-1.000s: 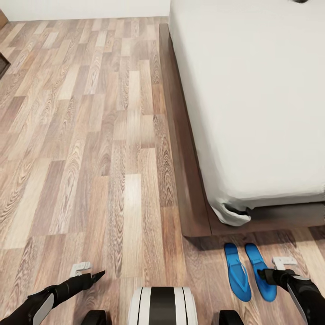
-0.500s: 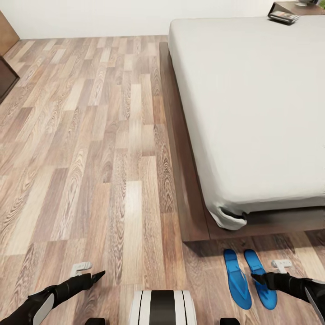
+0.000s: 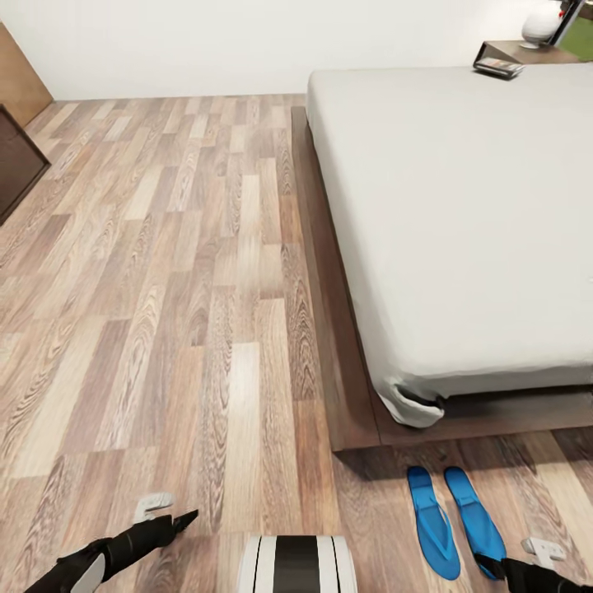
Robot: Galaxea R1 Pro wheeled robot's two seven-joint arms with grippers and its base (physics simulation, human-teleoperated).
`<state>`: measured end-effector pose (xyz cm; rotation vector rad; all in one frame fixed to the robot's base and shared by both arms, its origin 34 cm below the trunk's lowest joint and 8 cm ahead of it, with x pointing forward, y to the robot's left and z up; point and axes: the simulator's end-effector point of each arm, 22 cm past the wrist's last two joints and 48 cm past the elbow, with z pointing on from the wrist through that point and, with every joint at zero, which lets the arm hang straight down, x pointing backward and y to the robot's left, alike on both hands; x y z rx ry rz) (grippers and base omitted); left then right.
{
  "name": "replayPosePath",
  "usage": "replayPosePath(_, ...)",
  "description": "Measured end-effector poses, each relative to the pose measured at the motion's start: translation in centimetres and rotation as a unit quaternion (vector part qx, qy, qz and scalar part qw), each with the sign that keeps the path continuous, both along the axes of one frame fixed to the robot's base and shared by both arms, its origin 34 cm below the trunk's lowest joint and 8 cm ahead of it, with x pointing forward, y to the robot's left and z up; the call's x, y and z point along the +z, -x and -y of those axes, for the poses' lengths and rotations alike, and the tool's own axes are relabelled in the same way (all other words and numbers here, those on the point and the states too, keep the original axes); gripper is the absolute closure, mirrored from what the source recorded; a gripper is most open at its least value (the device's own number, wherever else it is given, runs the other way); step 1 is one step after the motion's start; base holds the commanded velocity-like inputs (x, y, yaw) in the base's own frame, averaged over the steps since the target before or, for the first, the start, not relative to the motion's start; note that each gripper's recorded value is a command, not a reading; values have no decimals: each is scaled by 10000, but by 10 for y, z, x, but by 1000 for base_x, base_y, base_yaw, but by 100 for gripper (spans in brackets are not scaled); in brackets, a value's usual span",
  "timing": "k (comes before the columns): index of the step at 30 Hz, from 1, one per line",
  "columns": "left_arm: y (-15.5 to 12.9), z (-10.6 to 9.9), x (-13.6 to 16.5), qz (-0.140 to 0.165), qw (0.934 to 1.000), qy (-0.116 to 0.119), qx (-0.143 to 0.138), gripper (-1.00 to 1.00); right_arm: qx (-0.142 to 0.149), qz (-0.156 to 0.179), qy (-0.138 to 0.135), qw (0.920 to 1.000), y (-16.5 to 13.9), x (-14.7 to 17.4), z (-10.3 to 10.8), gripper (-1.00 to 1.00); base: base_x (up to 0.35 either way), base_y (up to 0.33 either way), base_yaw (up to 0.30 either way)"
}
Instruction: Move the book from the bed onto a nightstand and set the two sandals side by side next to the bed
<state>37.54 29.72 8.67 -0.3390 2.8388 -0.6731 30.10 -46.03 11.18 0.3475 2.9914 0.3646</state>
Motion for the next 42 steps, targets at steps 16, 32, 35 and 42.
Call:
replayPosePath(16, 14, 38, 1, 46, 9998, 183, 104, -100, -223, -169, -434, 9987, 29, -9, -55, -100, 0, 0, 0)
replayPosePath(32, -4, 40, 16, 277, 9994, 198, 93, -100, -294, -39, -519, 9982, 21, 1, -63, -100, 0, 0, 0)
replayPosePath(35, -9, 40, 20, 337, 9992, 199, 92, -100, -291, 22, -523, 9982, 16, 4, -64, -100, 0, 0, 0)
replayPosePath(42, -20, 40, 29, 482, 9986, 200, 89, -100, -286, 165, -525, 9981, 6, 10, -63, -100, 0, 0, 0)
